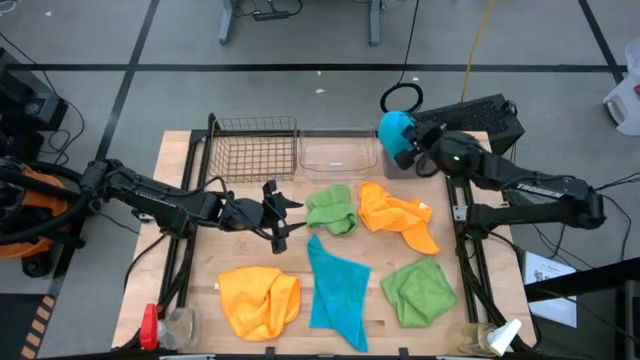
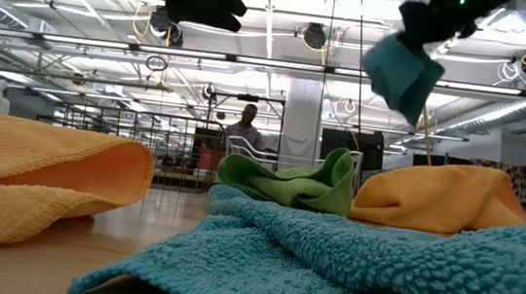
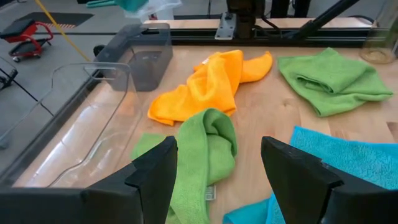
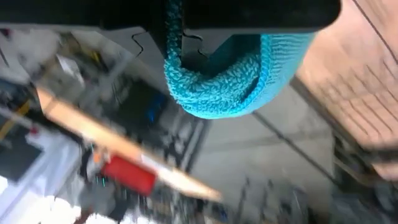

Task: Sort microfiber towel by color & place in baskets
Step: Put the left blue microfiber towel into the black bin

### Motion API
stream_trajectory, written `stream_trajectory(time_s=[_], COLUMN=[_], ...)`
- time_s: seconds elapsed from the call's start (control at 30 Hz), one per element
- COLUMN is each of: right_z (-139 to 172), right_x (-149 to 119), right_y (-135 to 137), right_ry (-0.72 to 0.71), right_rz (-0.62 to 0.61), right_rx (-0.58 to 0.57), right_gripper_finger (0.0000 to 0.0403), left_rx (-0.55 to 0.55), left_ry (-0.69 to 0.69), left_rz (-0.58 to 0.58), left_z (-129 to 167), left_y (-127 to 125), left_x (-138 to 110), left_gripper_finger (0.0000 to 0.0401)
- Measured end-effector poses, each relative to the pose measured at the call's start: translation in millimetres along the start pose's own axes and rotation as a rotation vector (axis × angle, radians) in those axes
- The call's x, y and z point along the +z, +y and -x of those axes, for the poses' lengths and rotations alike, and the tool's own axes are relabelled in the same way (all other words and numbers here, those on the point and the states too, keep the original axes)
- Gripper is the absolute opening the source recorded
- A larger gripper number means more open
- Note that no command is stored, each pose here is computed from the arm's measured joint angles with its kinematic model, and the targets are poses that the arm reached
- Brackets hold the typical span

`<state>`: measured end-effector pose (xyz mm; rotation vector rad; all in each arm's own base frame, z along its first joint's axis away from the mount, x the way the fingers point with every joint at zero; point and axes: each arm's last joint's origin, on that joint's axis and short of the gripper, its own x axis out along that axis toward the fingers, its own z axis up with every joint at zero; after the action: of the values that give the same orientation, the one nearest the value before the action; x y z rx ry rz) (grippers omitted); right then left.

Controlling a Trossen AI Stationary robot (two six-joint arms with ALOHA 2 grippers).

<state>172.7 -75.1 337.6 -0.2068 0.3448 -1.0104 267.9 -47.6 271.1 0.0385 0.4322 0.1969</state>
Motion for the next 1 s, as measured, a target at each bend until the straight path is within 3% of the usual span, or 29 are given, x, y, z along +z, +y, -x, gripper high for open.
stream_trajectory(time_s=[0.5, 1.0], right_z=[-23, -28], right_x=[-33, -56], right_y=[-11, -15], right_ry=[0.288, 0.434], right_rz=[-0.041, 0.031], right_rx=[-0.119, -0.180], right_gripper_finger=[0.0001, 0.0003], left_rx=[-0.009, -0.140], left_ry=[0.002, -0.070], left_rz=[0.017, 0.007], left_z=[1, -18], left_y=[-2, -21], left_x=[-1, 0], left_gripper_finger=[0.0238, 0.0238])
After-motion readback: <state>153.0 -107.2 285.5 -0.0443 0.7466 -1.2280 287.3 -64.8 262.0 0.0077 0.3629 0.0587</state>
